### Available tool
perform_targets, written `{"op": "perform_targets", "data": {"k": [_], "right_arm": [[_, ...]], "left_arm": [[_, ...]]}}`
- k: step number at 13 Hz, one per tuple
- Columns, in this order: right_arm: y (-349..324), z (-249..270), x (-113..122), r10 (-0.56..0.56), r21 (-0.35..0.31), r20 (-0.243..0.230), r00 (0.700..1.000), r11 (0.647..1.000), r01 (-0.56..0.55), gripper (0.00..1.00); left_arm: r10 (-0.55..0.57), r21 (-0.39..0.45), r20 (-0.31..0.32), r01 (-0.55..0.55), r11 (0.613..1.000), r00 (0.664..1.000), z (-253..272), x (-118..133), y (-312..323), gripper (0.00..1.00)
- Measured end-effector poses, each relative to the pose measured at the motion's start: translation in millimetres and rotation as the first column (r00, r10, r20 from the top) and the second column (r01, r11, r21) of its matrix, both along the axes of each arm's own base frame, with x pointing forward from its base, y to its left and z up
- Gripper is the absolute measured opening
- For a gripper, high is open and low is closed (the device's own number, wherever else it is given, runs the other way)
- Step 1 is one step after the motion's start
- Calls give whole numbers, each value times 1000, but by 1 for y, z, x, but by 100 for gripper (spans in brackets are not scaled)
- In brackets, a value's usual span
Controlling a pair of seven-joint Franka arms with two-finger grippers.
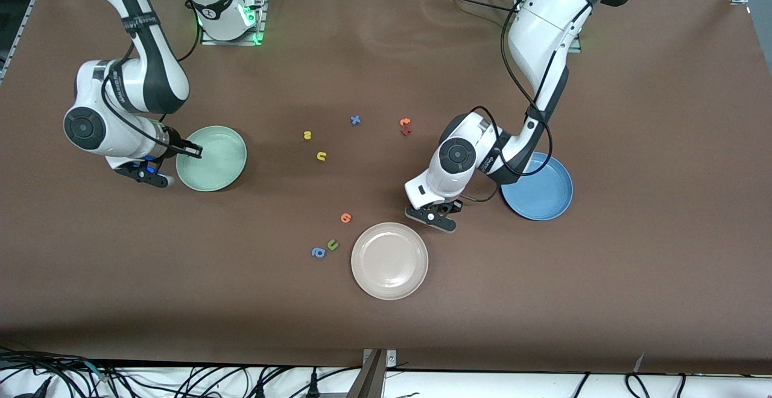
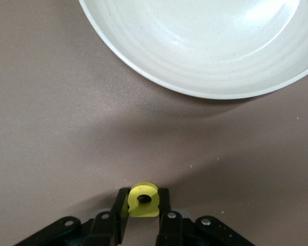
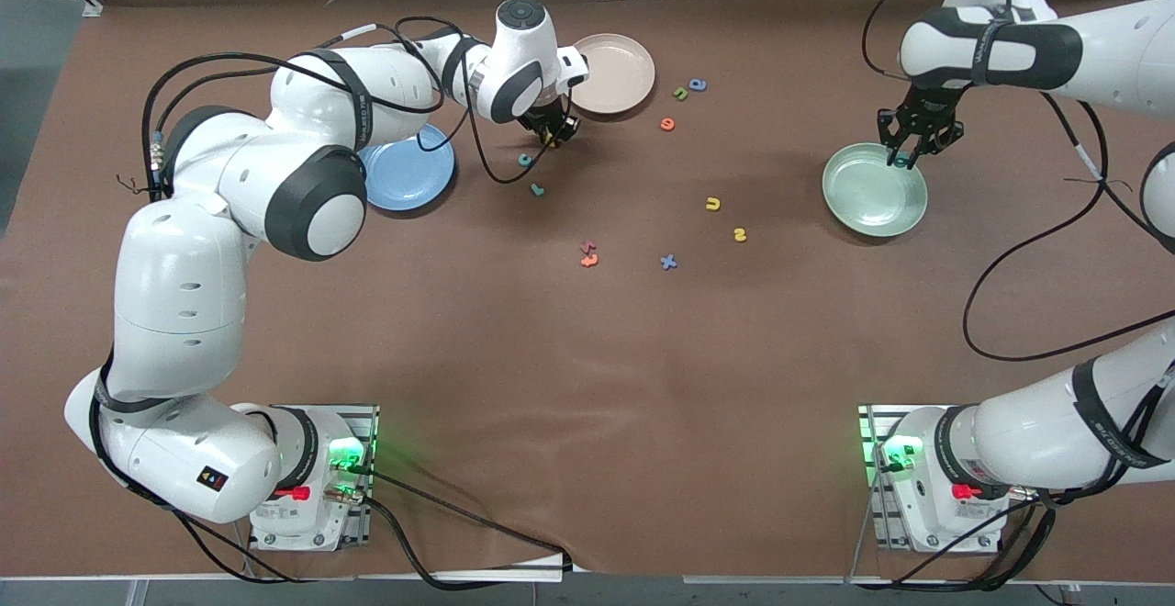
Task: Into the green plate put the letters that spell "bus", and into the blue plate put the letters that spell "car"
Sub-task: 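Drop the cyan b in the green plate while the left gripper carries yellow o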
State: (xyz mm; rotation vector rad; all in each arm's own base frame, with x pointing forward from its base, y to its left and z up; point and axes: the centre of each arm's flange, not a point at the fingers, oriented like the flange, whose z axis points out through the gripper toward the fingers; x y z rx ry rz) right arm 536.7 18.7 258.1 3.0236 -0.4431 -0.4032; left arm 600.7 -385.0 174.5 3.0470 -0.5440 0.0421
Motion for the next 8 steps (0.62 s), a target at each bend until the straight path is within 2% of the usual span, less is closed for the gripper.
{"op": "perform_targets", "data": {"k": [2,5,6,8], "right_arm": [[-11,-28,-6,46,10,11,999,999,-47,31],[-25,-48,-10,68,12,3,998,998,-68,31],[-25,-50,-10,69,12,1,998,998,-69,39],[-24,-48,-9,70,12,3,998,997,-70,60]], "left_arm": [[1,-2,4,-1,1000,1000,2,2,1,28],[3,-4,16,-2,1000,1000,23,13,6,28],[7,-2,16,-7,1000,1000,32,17,10,28],[3,11,4,-3,1000,1000,52,22,20,28]]}}
